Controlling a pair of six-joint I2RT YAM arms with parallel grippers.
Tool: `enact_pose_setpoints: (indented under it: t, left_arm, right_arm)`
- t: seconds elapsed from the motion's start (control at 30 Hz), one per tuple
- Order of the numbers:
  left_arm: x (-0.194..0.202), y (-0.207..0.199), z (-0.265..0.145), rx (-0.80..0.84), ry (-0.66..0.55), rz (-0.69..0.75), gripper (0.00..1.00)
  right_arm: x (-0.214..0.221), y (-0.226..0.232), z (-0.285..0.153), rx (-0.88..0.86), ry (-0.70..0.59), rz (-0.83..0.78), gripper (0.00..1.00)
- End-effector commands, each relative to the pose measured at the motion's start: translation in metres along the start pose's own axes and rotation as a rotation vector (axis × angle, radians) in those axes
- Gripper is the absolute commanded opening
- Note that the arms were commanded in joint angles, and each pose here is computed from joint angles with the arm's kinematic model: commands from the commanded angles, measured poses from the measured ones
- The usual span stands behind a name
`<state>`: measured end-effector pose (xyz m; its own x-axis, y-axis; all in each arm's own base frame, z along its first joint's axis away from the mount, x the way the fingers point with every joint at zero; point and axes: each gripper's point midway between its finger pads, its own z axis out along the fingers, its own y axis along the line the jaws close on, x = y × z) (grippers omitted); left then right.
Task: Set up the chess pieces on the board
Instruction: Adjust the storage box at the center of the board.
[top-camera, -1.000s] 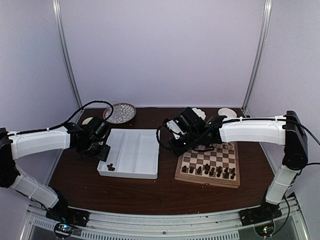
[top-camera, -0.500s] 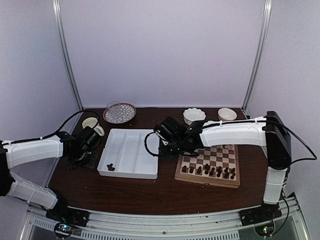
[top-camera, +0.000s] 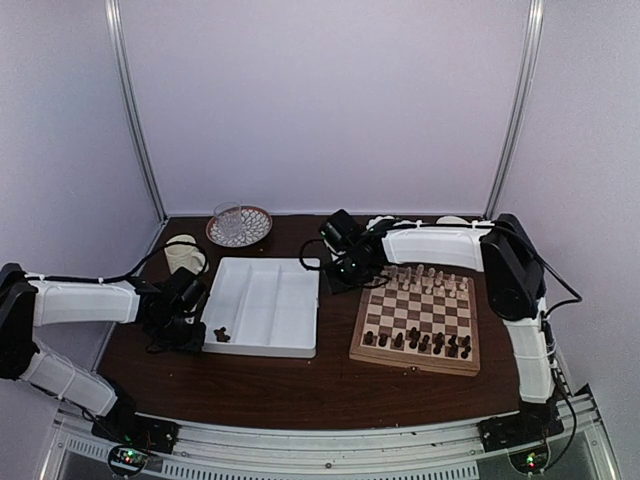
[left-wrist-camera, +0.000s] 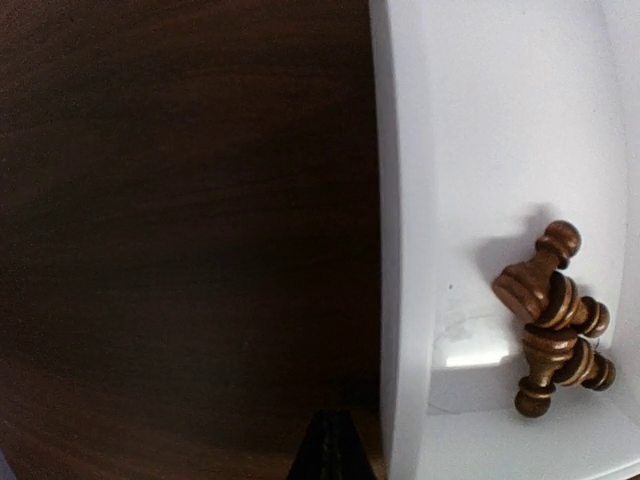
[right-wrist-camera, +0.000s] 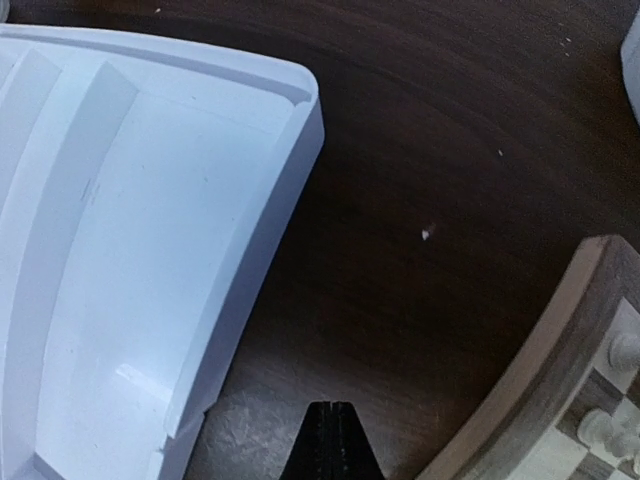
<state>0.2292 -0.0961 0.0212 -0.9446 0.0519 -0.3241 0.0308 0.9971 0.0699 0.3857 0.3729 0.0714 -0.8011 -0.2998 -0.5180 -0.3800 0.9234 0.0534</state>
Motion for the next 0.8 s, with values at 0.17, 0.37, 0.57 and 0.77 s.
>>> enact_pose_setpoints:
  t: [0.17,0.37,0.57,0.77]
  left_arm:
    - [0.002,-0.077,-0.008,0.315,-0.039,0.030,0.00]
    - [0.002,-0.114,-0.050,0.349,-0.160,0.141,0.00]
    - [0.000,-0.089,-0.105,0.389,-0.269,0.111,0.00]
    - [-0.016,-0.046,-0.138,0.284,-0.368,0.094,0.05]
  right_arm:
    - [-0.043,0.093,0.018,-0.399,0.049,0.018,0.00]
    - [-0.058,0.105,-0.014,-0.429,-0.003,-0.050,0.00]
    - [-0.068,0.078,-0.059,-0.324,-0.109,-0.110,0.00]
    - [-0.049,0.058,-0.092,-0.254,-0.152,-0.132,0.00]
